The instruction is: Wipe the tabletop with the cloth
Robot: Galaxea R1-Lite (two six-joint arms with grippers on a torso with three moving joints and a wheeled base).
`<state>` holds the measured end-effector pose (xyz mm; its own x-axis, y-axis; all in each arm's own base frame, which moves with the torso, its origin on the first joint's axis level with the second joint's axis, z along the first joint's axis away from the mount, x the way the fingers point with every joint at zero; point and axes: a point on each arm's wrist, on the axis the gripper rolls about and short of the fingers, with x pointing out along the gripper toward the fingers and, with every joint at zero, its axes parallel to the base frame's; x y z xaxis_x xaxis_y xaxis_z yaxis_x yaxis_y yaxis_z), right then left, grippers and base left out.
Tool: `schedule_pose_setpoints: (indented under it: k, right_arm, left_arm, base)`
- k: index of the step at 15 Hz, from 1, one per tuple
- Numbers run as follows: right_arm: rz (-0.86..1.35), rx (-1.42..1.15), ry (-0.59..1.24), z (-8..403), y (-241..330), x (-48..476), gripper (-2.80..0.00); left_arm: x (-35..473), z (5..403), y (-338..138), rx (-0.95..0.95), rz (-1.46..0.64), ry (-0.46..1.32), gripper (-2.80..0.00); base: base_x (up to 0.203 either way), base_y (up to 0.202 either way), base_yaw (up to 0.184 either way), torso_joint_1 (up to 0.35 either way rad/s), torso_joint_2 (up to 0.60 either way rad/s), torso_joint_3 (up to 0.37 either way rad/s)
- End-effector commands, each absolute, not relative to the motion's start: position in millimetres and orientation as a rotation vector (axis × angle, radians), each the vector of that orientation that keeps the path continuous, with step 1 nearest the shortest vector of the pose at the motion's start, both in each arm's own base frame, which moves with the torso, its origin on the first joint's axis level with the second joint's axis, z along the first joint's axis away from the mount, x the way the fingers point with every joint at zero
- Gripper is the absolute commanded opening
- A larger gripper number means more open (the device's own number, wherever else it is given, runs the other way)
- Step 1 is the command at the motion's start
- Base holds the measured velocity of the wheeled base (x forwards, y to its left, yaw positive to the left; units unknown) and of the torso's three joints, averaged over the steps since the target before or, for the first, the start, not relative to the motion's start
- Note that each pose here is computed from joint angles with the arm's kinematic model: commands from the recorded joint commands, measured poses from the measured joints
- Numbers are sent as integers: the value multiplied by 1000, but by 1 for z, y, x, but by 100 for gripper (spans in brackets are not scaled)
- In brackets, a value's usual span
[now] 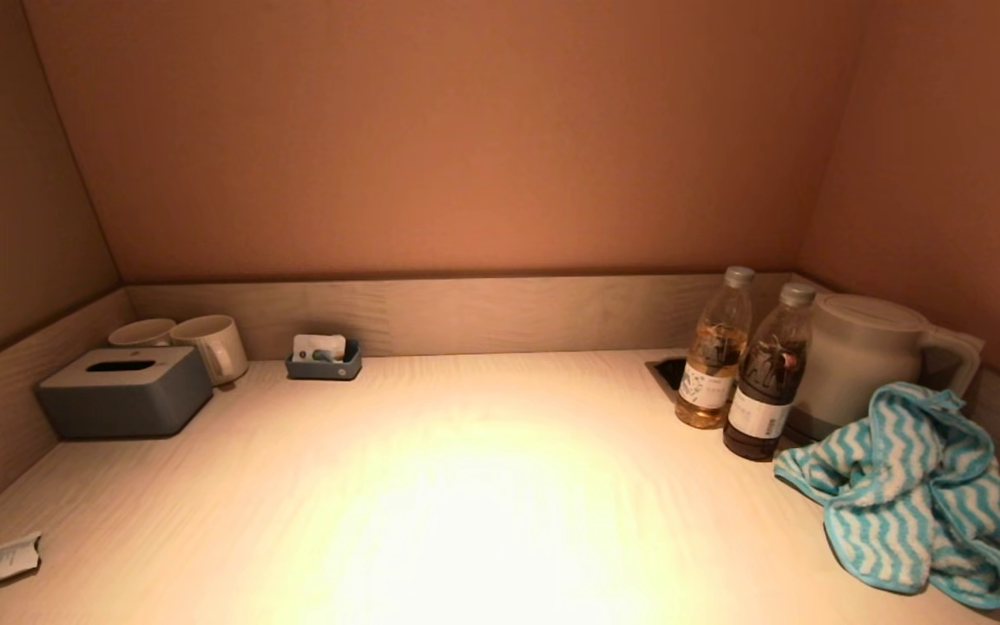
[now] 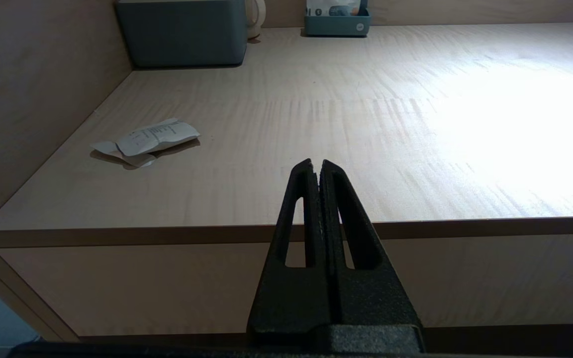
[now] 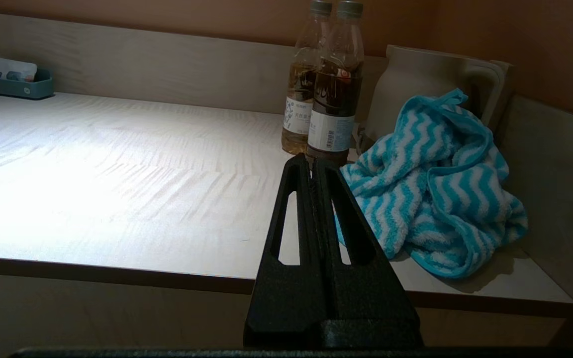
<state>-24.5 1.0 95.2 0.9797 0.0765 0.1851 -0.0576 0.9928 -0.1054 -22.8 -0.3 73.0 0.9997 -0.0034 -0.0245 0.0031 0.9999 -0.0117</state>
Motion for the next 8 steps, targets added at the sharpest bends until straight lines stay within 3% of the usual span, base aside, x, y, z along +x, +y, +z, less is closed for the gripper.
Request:
schedule_pose_setpoints:
  k: [1,8]
  right_arm:
    - [72,-100,-155,91,1,-24,-280]
    - [48,-90,9,75,0,-23,-280]
  left_arm:
    - [-23,73,0,-12,-3,25,-280]
    - [-23,73,0,-12,-3,25,-280]
  base:
    - [0,0,0,0,0,0]
    - [0,0,0,0,0,0]
